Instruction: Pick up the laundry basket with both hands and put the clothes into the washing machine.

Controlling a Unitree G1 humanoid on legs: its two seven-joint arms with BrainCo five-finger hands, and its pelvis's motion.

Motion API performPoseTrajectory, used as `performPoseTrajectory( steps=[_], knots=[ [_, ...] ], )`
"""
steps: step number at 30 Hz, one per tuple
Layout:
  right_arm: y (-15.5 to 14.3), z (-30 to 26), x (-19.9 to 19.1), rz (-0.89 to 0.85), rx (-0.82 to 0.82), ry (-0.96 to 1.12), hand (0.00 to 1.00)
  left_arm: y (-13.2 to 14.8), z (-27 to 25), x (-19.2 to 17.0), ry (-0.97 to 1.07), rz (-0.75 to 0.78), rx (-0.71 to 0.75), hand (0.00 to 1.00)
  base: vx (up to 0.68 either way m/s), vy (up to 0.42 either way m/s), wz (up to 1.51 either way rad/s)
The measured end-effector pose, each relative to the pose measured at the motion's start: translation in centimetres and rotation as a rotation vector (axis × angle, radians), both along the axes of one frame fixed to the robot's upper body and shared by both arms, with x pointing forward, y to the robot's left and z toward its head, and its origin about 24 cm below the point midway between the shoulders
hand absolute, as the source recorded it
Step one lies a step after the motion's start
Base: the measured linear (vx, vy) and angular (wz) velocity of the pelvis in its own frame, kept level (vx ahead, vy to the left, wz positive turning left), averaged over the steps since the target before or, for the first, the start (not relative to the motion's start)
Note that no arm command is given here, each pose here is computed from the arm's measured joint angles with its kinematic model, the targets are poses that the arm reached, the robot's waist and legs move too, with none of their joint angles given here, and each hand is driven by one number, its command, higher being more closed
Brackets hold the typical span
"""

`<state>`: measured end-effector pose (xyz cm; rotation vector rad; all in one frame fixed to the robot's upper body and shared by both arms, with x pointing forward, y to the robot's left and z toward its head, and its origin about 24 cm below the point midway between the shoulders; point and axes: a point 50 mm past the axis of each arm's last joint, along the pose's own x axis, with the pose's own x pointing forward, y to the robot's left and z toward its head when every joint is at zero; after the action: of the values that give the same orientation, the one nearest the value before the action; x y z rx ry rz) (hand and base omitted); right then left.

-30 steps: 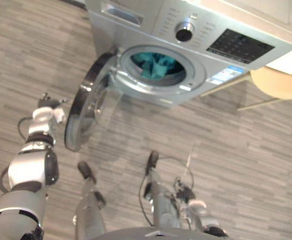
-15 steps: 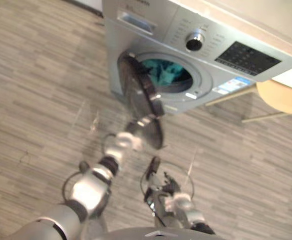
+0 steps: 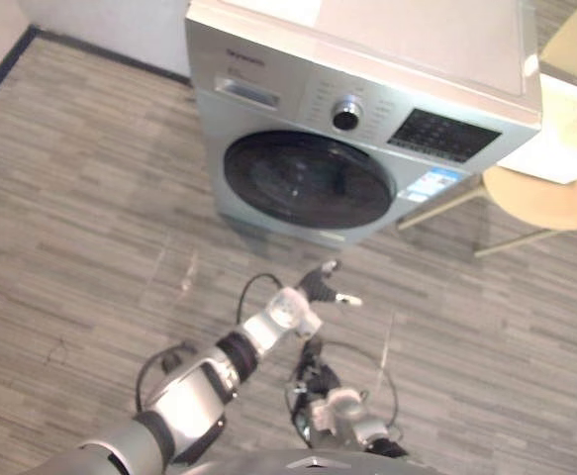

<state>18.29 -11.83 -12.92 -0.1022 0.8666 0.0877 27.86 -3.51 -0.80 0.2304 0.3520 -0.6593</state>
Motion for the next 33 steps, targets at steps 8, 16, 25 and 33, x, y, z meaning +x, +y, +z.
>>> performPoseTrajectory(
  steps=[8,16,25,33],
  knots=[
    [-1.6,-0.5,-0.1,-0.067,-0.050,0.033,0.00,6.1,-3.2,-0.2,0.115,0.227,-0.057,0.00,-0.04,0.014,-0.01],
    [-5.4,-1.4,-2.0,-0.111,-0.134,0.085,0.00,15.8,-6.9,-4.0,0.175,0.613,-0.114,0.00,0.05,0.022,0.59],
    [-10.1,-2.0,-5.5,-0.430,-0.114,0.149,0.00,22.1,-10.0,-9.8,0.299,0.912,-0.121,0.00,0.20,0.240,0.57],
    [-8.7,-1.4,-4.0,-0.414,-0.045,0.060,0.00,22.6,-11.8,-11.8,0.364,0.884,0.049,0.00,0.31,0.081,0.68]
  ],
)
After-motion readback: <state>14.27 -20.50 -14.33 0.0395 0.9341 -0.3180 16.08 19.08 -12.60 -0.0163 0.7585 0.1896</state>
